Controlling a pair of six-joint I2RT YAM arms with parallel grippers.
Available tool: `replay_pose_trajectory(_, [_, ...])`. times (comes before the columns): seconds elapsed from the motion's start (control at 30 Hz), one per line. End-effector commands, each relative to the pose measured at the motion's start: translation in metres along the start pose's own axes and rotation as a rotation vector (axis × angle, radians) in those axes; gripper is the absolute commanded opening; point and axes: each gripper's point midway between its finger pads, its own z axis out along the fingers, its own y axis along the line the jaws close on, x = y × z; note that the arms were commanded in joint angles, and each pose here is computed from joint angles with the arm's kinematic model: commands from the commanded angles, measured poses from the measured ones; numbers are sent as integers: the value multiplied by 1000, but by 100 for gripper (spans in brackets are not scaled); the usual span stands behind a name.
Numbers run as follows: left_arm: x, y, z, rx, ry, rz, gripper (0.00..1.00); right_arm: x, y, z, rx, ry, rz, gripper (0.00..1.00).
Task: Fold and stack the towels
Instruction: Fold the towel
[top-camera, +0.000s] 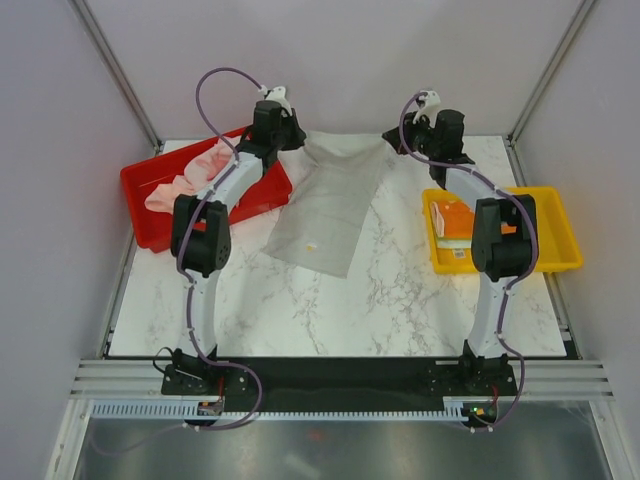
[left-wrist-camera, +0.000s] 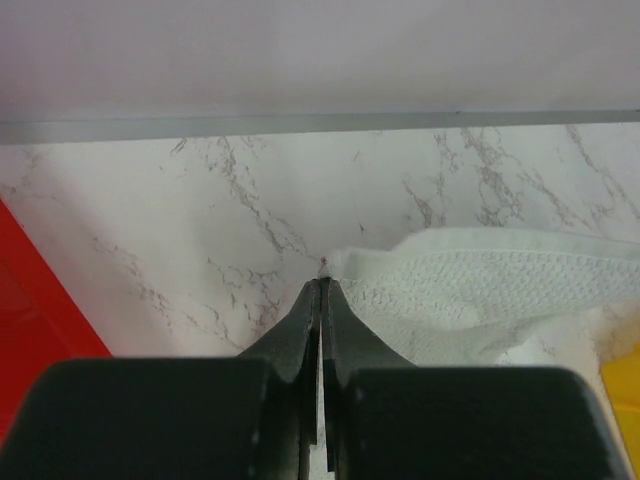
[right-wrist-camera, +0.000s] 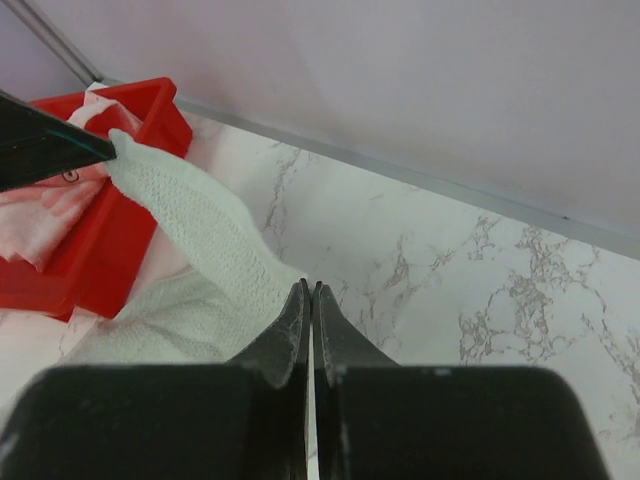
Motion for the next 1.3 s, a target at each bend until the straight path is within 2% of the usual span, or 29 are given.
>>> replay_pose_trajectory(0.0, [-38,-11,-23,64,-99,92,2,-29,31,-17,-88,-73,-46,0])
replay_pose_trajectory(0.03, [-37,-8,-27,61,-92,109,2,-35,44,-26,-105,-83,-38,0])
replay_pose_trajectory(0.1, [-36,-4,-42,50,-101,130,2,-13,58,-34,-117,-39,8,0])
replay_pose_trajectory(0.13, [-37,-2,-48,45,-106,151,2,-17,73,-39,-127,-40,3,0])
replay_pose_trajectory(0.17, [-19,4,-52,37,-69,156,2,5,80,-44,-125,10,24,0])
replay_pose_trajectory(0.23, [-22,0,-70,48,-81,172,2,9,103,-54,-141,16,18,0])
replay_pose_trajectory(0.27, [-2,7,-74,36,-43,168,2,27,105,-59,-125,49,33,0])
replay_pose_trajectory(0.33, [-8,4,-93,37,-72,183,2,31,123,-69,-143,60,42,0])
replay_pose_trajectory(0.4, [13,12,-104,24,-36,188,2,52,141,-79,-162,101,50,0])
replay_pose_trajectory(0.43, [9,9,-115,26,-51,192,2,58,144,-82,-154,113,52,0])
replay_pose_trajectory(0.47, [29,18,-119,4,-16,189,2,77,147,-89,-147,152,65,0])
replay_pose_trajectory(0.67, [79,46,-155,-86,30,161,2,125,169,-118,-155,223,121,0])
replay_pose_trajectory(0.87, [120,59,-170,-121,108,112,2,173,198,-139,-219,299,174,0])
replay_pose_trajectory(1.13, [165,71,-180,-174,183,-6,2,190,216,-159,-255,323,182,0])
replay_pose_trajectory(1.27, [176,76,-188,-217,186,-34,8,204,221,-166,-262,361,210,0])
